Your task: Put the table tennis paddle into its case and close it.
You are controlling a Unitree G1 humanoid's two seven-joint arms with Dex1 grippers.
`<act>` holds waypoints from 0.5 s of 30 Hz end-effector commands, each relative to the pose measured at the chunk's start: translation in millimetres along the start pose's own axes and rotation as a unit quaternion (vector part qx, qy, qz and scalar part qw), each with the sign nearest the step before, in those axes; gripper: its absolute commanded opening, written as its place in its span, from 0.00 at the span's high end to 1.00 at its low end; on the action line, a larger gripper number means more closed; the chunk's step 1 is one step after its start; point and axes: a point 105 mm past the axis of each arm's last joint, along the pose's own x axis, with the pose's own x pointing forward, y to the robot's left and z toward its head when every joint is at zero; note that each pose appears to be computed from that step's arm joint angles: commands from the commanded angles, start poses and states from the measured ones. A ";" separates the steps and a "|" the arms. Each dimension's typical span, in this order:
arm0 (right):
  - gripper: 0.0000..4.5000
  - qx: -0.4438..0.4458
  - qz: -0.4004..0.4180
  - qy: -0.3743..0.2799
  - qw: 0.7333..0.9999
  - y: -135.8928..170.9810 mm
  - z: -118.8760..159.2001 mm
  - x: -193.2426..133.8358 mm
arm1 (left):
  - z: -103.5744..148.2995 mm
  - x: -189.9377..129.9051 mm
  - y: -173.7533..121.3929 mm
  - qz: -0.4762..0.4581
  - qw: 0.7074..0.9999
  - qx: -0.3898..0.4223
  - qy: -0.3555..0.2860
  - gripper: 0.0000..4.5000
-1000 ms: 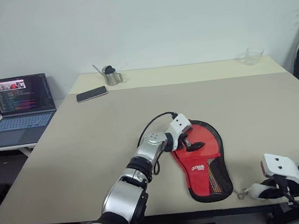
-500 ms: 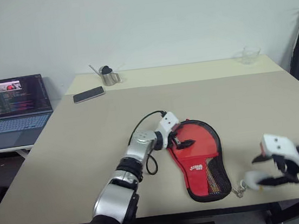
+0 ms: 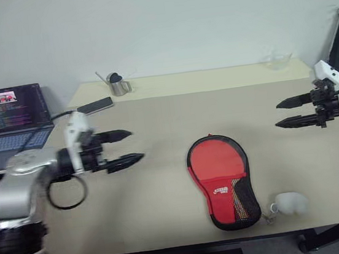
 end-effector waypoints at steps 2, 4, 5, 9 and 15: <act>0.19 -0.029 0.007 -0.004 1.000 -6.4 11.2 -12.5 | 8.5 -48.3 1.6 0.055 0.998 0.028 0.027 0.00; 0.19 -0.037 0.017 -0.012 0.999 -4.8 15.0 -9.2 | 8.4 -61.3 1.3 0.074 0.996 0.029 0.033 0.00; 0.19 -0.038 0.019 -0.017 0.999 -4.4 16.5 -8.1 | 9.0 -65.1 1.1 0.081 0.996 0.031 0.034 0.00; 0.19 -0.046 0.041 -0.037 0.997 5.0 27.0 -6.5 | 17.9 -77.3 0.0 0.095 0.994 0.034 0.030 0.00; 0.19 -0.042 0.041 -0.025 0.998 13.2 18.7 -5.6 | 11.7 -79.6 -3.1 0.093 0.995 0.024 0.041 0.00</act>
